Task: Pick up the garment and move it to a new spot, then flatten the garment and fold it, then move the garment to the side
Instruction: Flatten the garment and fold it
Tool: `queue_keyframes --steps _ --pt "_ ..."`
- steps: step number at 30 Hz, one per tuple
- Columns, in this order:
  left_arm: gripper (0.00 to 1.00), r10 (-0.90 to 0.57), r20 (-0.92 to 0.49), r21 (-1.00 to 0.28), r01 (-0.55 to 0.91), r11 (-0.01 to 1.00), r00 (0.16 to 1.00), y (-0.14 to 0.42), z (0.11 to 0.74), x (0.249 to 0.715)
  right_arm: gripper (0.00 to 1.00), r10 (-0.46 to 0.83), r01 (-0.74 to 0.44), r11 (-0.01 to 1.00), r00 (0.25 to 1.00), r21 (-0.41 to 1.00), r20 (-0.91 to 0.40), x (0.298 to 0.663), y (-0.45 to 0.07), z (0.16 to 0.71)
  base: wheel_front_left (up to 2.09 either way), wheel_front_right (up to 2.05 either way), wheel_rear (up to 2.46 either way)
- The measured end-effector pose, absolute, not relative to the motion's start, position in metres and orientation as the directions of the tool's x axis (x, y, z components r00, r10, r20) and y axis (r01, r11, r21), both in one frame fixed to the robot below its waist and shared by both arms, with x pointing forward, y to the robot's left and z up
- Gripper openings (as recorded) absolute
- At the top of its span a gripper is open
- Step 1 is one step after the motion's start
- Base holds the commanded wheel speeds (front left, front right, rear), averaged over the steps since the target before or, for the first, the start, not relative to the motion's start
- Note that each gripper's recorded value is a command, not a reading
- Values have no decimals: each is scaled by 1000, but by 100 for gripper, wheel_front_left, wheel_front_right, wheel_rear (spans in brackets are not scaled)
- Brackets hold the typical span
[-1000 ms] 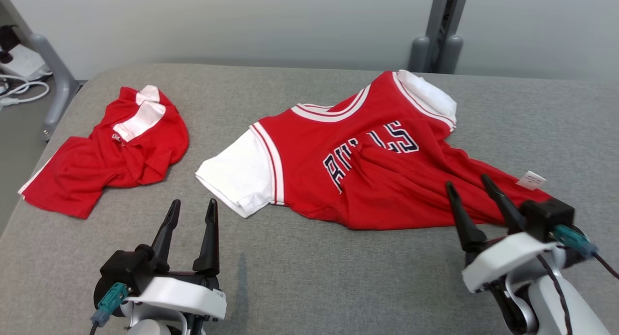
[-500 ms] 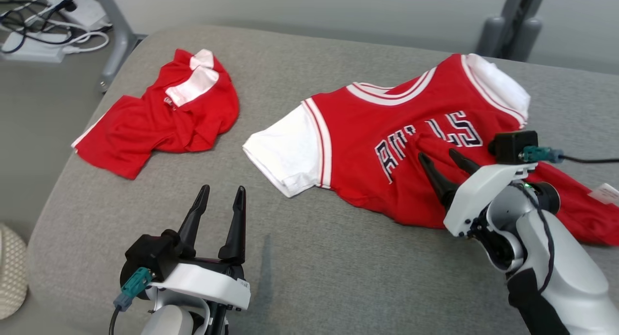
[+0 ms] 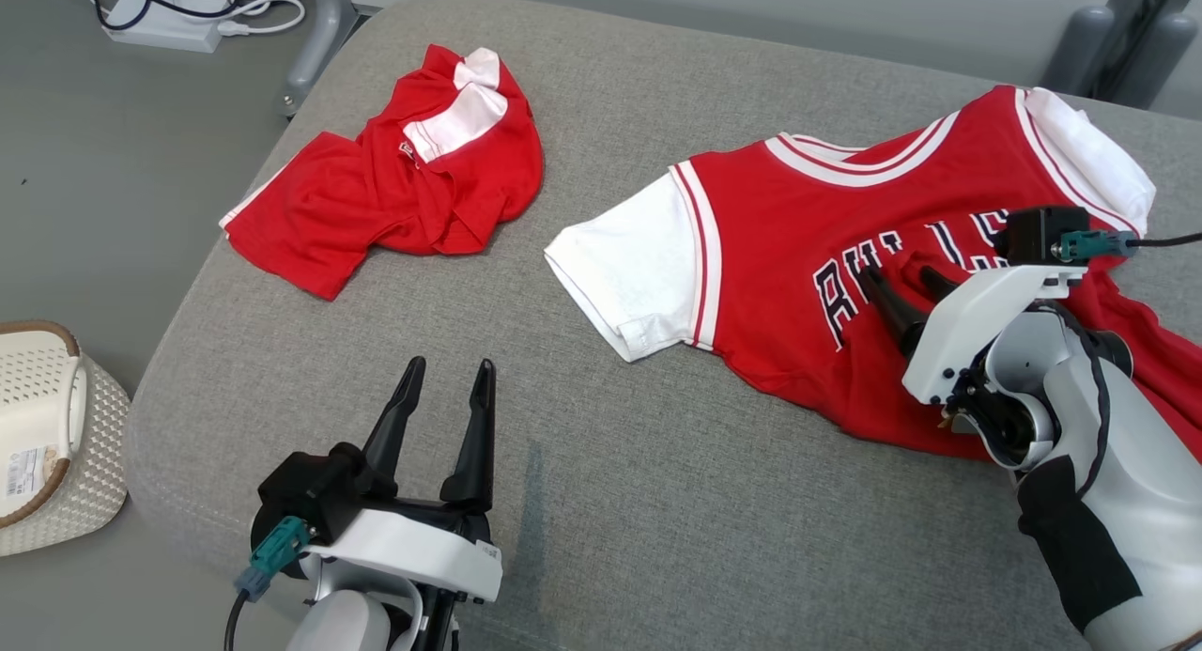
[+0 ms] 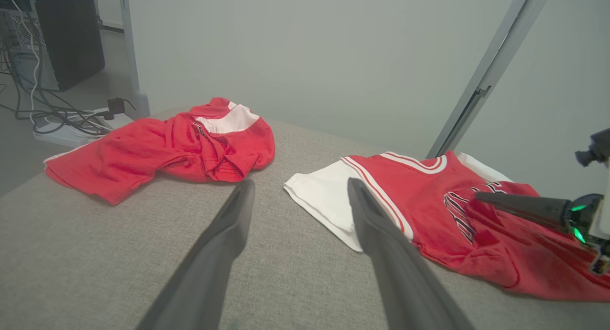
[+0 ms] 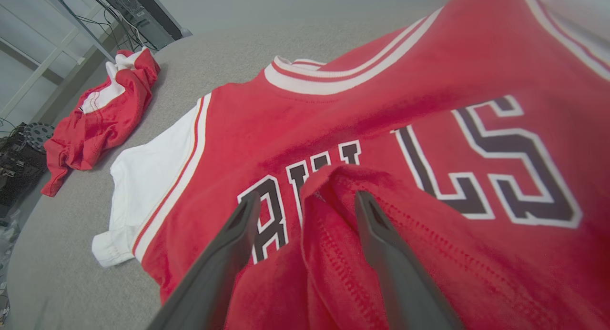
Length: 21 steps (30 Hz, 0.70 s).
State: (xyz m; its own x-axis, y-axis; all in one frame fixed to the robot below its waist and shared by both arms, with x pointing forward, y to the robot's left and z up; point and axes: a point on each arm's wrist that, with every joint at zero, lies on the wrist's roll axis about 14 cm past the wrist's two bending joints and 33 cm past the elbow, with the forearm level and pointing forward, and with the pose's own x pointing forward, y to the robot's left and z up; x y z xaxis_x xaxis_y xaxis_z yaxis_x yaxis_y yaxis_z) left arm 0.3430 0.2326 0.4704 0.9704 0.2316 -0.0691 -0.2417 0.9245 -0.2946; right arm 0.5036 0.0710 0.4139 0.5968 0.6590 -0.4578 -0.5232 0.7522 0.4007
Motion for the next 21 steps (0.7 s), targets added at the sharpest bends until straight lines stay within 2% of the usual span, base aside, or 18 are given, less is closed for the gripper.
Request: queue_keyframes --steps 8,9,10,14,21 --pt "100 242 -76 -290 -254 923 967 234 469 342 100 659 -526 752 578 397 -481 508 79 405 0 0 0" --pt "100 244 -78 -289 -256 922 967 235 469 341 23 658 -525 752 576 398 -485 508 79 404 0 0 0" --pt "100 246 -79 -289 -258 922 966 235 469 341 0 657 -523 754 580 397 -482 509 79 403 0 0 0" --pt "100 246 -84 -288 -260 921 965 236 467 341 0 661 -561 749 595 352 -457 511 82 409 0 0 0" --pt "100 221 -68 -287 -231 930 973 229 470 348 0 685 -586 728 624 355 -375 500 79 430 0 0 0"
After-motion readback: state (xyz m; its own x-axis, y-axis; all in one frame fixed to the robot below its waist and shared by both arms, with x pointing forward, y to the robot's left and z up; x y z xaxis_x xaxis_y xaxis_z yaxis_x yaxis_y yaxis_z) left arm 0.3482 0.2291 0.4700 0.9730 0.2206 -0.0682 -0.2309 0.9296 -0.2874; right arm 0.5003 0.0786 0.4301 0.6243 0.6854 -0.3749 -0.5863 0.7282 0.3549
